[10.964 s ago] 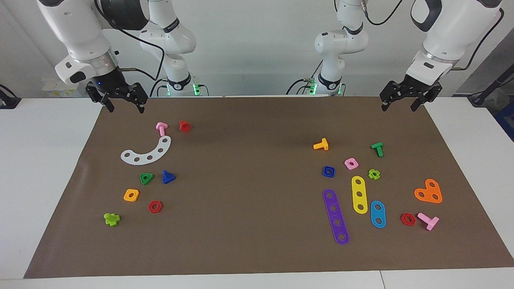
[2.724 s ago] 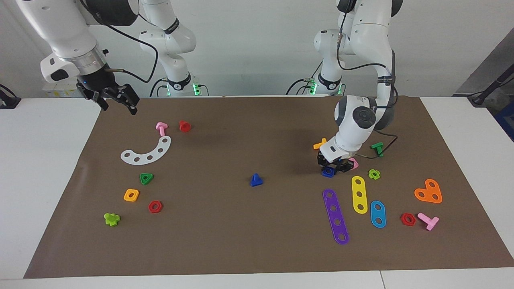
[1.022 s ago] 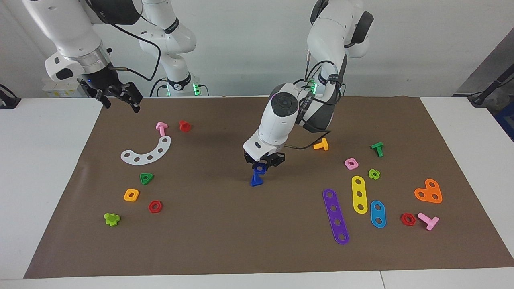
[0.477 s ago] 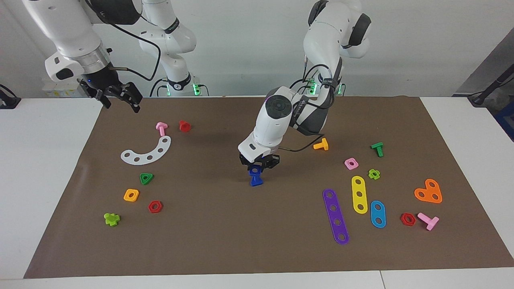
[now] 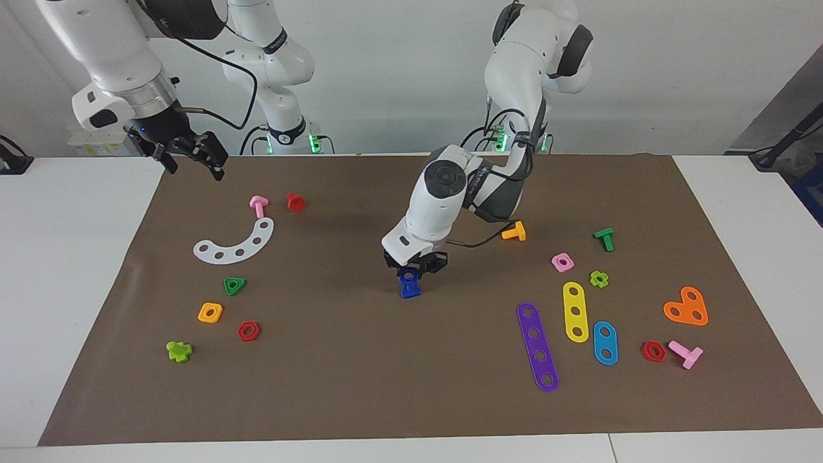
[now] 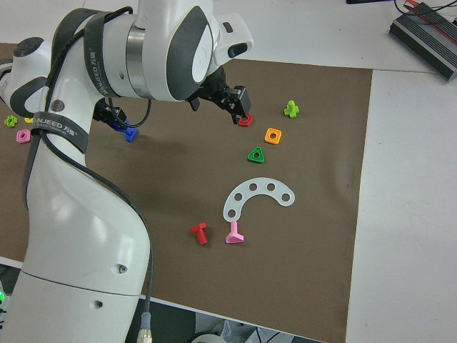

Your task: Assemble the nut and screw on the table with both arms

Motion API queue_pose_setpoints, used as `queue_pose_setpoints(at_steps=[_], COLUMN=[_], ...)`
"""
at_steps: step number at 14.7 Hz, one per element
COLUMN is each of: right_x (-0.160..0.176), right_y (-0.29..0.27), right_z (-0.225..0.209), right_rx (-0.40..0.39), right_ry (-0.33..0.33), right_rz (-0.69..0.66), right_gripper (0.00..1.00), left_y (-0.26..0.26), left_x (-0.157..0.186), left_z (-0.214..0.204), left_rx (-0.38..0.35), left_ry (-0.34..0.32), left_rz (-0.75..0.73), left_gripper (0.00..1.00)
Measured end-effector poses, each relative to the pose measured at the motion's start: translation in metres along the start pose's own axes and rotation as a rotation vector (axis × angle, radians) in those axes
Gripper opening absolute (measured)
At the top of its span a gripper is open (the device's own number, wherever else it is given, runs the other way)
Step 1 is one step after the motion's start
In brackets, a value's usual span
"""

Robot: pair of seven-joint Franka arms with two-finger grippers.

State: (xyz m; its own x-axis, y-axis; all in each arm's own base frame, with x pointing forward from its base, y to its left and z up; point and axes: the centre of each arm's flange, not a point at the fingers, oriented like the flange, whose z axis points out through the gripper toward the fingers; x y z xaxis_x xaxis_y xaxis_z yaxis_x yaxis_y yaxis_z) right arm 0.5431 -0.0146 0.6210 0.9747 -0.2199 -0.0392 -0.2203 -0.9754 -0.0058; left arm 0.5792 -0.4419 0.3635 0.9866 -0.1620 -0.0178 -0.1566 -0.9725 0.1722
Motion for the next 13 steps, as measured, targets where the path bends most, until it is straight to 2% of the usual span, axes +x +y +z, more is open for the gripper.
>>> queue_pose_setpoints(at_steps=[13], right_x=[0.0], right_y=[0.0], right_z=[0.0], right_rx=[0.0], right_ry=[0.0], right_rz=[0.0], right_gripper=[1.0], left_y=[-0.01], left_x=[0.004], left_z=[0.023], left_rx=[0.024], left_ry=[0.007], left_rz=[-0.003], left_gripper=[0.47])
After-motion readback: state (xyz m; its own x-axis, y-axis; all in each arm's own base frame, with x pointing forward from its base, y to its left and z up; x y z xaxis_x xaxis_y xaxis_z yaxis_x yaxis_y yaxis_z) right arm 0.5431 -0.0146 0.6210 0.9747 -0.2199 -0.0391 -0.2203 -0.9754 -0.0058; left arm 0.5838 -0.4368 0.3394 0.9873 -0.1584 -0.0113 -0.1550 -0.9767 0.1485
